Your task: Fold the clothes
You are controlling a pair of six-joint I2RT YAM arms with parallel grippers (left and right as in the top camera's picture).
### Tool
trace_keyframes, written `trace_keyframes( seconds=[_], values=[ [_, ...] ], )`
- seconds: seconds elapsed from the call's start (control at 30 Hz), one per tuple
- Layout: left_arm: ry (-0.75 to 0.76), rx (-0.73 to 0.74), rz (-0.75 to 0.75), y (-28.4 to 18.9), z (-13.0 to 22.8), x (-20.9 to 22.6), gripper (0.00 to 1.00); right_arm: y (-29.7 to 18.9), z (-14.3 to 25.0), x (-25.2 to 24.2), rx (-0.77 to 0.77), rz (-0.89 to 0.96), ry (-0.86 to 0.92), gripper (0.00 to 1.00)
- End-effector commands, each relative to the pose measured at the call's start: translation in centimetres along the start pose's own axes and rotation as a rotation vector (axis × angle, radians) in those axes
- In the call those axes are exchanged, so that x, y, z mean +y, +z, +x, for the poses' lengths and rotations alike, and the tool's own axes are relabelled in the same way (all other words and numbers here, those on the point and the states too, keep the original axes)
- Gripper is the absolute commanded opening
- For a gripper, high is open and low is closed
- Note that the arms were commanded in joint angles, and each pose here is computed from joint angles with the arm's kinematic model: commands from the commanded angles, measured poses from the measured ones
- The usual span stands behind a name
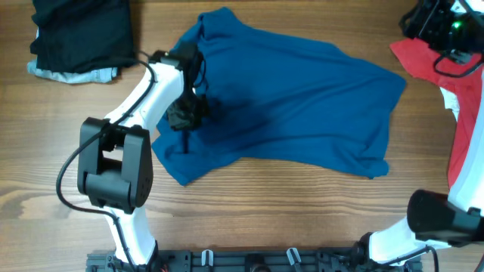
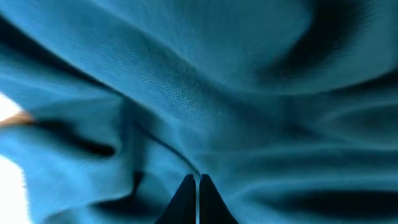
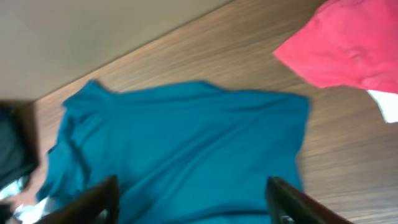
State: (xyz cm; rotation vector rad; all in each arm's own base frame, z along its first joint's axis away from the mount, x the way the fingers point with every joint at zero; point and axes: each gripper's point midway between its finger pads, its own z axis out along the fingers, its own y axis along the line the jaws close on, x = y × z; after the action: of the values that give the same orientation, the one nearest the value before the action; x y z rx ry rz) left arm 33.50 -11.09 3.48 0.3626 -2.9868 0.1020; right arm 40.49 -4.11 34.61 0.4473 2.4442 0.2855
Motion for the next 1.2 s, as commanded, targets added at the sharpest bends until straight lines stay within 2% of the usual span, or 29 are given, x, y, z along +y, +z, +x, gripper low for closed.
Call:
trace_keyframes(
  seconds=[0.0, 0.27, 0.5, 0.67, 0.73, 0.8, 0.9, 0.97, 1.0, 1.03, 1.07, 1.1, 1.17],
  values=[
    [-0.033, 0.032, 0.046, 1.2, 1.1, 0.0, 0.04, -1.4, 1.9, 3.2, 0.046, -0.109, -0.065, 0.49],
    [-0.168, 0.091, 0.033, 4.4, 1.8, 5.2, 0.04, -1.1, 5.8, 6.0, 0.174, -0.138, -0.147, 0.47],
    [-0.431, 0.23, -0.009, 6.0, 4.8, 11.9, 0.04, -1.1, 6.0, 6.1, 0.181, -0.139, -0.151, 0.48],
    [-0.488, 0.343, -0.004, 4.1, 7.8, 11.7, 0.04, -0.9, 5.2, 6.1, 0.15, -0.132, -0.136, 0.52],
    [-0.505, 0.328, -0.008, 2.8, 8.3, 11.4, 0.04, -0.8, 4.9, 5.3, 0.134, -0.078, -0.107, 0.53],
    [-0.489, 0.264, 0.016, 1.1, 8.0, 10.9, 0.04, -0.7, 4.8, 4.9, 0.13, -0.057, -0.108, 0.59],
    [-0.498, 0.099, 0.051, -2.2, 7.1, 10.9, 0.04, -0.6, 5.0, 4.8, 0.138, -0.054, -0.11, 0.67],
    [-0.474, -0.031, 0.11, -4.8, 6.3, 10.6, 0.04, 0.0, 5.5, 4.6, 0.164, -0.046, -0.107, 0.68],
    [-0.444, -0.09, 0.137, -5.9, 5.9, 10.3, 0.08, 0.4, 6.0, 4.4, 0.183, -0.041, -0.103, 0.68],
    [-0.385, -0.152, 0.165, -7.0, 5.5, 9.7, 0.39, 1.3, 7.0, 4.0, 0.226, -0.03, -0.1, 0.64],
    [-0.349, -0.186, 0.177, -7.6, 5.4, 9.3, 0.83, 2.2, 8.0, 3.8, 0.269, -0.021, -0.103, 0.43],
    [-0.31, -0.211, 0.186, -8.1, 5.3, 8.7, 1.0, 3.0, 9.2, 3.7, 0.313, -0.013, -0.098, 0.07],
    [-0.276, -0.223, 0.19, -8.1, 5.3, 8.0, 1.0, 4.0, 11.0, 4.0, 0.373, -0.01, -0.108, 0.05]
  ],
)
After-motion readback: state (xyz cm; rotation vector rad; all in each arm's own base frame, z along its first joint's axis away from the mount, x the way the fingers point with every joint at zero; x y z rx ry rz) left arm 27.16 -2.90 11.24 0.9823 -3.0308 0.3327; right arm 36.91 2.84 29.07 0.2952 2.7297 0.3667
